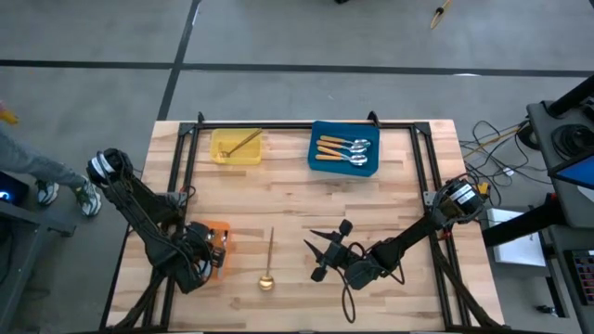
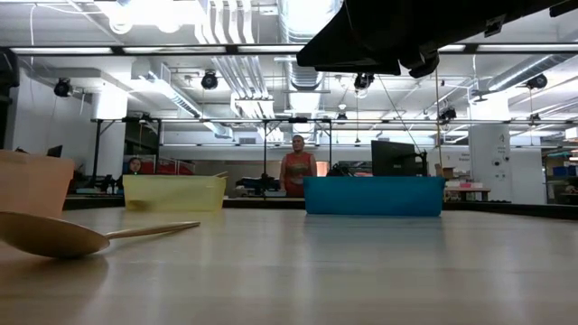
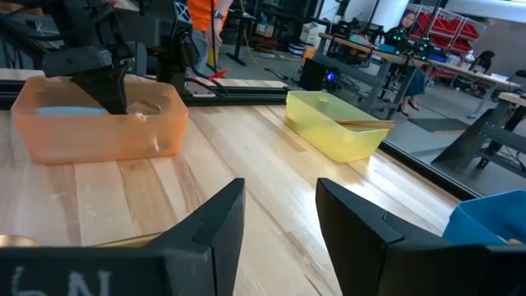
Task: Sort silverware by color (type)
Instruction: Put the blue spoon into the orange bin
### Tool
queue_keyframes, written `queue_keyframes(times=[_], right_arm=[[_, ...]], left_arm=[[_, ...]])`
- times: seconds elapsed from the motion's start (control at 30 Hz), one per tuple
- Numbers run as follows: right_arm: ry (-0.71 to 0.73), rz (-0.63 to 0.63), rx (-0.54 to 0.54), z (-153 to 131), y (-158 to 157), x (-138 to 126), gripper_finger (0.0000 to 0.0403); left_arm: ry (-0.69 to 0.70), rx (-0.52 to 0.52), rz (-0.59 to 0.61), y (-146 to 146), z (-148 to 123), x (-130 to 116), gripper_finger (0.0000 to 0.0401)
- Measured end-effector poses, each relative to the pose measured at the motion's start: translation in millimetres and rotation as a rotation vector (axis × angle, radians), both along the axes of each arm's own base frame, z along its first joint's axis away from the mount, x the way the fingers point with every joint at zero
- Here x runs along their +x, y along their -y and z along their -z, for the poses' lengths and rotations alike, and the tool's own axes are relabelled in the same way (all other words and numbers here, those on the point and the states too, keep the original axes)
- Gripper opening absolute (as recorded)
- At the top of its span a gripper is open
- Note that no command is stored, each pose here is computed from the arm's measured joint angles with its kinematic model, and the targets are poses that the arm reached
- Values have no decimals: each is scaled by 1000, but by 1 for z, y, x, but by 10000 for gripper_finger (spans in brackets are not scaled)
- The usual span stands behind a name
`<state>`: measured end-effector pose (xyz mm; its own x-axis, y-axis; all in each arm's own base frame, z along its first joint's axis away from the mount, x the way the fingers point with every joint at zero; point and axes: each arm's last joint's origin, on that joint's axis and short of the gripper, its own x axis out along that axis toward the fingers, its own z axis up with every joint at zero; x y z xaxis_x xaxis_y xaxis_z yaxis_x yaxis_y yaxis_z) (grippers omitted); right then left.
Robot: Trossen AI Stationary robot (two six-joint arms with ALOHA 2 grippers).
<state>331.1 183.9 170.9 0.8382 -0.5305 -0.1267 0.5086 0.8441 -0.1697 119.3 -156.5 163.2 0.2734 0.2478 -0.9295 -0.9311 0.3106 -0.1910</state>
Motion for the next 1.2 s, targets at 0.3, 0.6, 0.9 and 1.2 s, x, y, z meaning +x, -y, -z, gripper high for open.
queue_keyframes(times=[0.3, 0.6, 0.9, 1.2], right_arm=[[0, 0, 0, 0, 0, 0, 148], [0, 0, 0, 0, 0, 0, 148], [0, 0, 0, 0, 0, 0, 148], [0, 0, 0, 0, 0, 0, 148]], left_arm=[[0, 0, -1, 0, 0, 0, 0], [0, 1, -1, 0, 0, 0, 0], [0, 1, -1, 0, 0, 0, 0], [0, 1, -1, 0, 0, 0, 0]])
